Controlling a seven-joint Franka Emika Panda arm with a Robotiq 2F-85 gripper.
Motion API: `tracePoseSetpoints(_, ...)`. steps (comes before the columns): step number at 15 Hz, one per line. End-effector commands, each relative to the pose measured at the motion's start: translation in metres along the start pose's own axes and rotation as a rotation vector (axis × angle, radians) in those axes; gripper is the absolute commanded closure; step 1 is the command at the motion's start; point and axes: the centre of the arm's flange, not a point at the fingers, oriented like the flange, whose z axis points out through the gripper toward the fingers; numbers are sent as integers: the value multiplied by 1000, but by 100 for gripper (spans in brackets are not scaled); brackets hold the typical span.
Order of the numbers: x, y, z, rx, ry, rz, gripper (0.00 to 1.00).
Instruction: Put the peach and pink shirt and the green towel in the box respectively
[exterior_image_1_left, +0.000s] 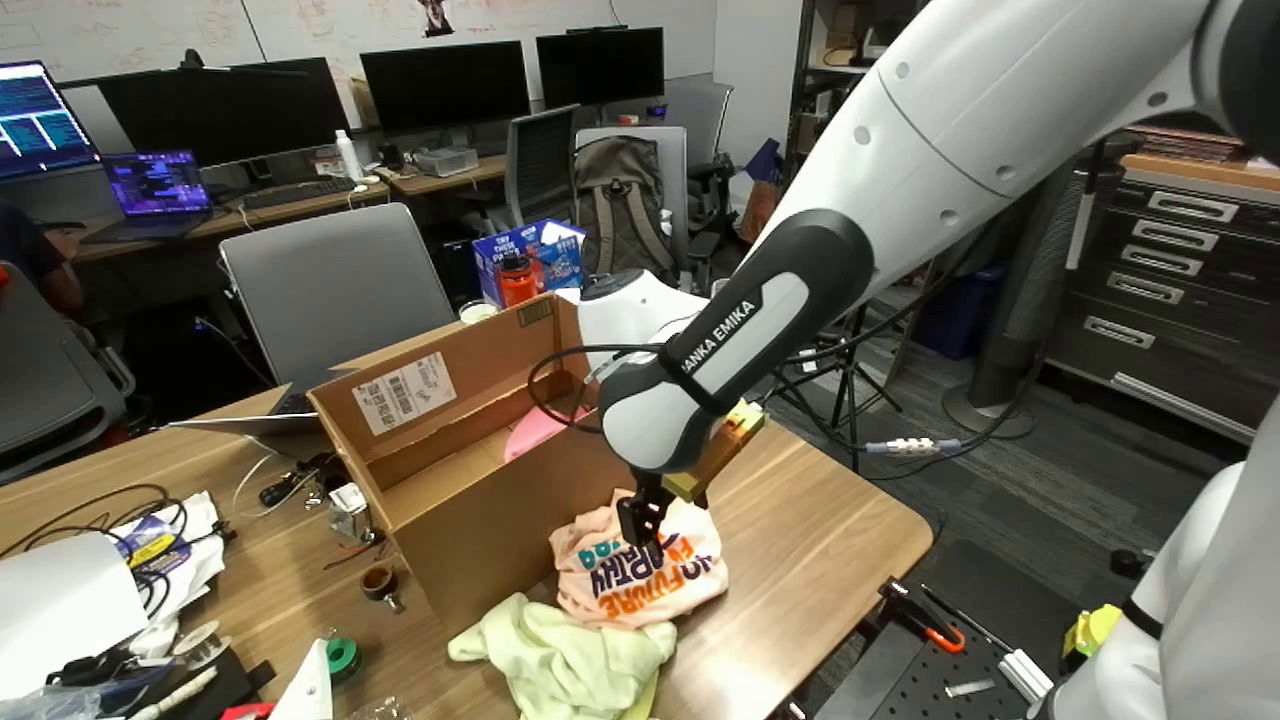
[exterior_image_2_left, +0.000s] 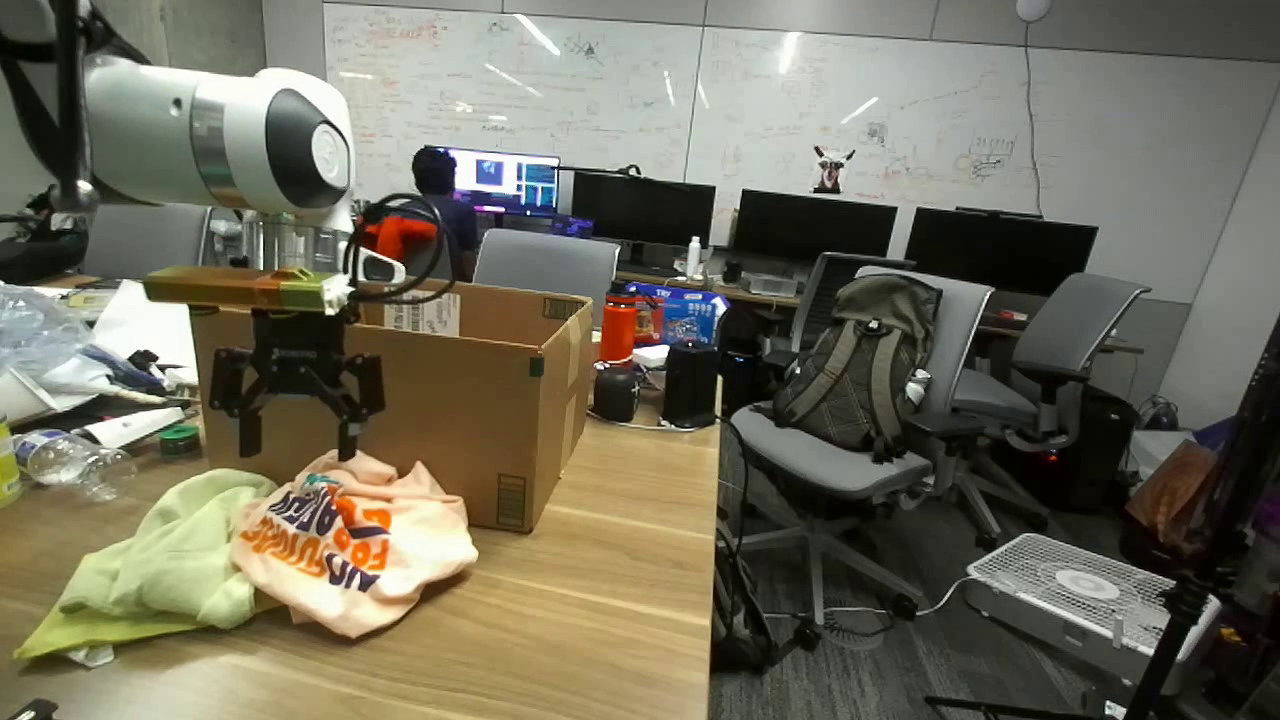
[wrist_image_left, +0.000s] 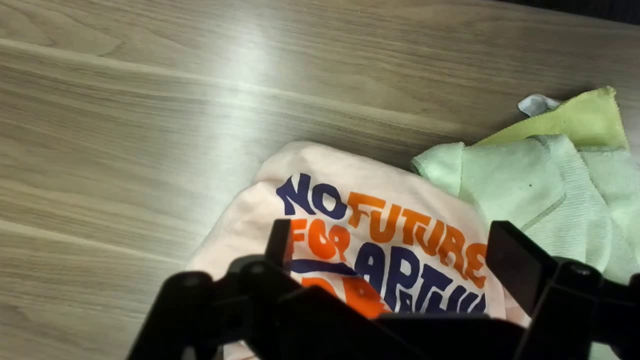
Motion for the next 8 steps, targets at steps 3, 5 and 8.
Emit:
tracePoseSetpoints(3, 26, -1, 20, 22, 19, -44, 0)
tracePoseSetpoints(5, 30, 1, 21, 38, 36, -46, 0)
tracePoseSetpoints(8, 33, 5, 20, 49, 60, -39, 0)
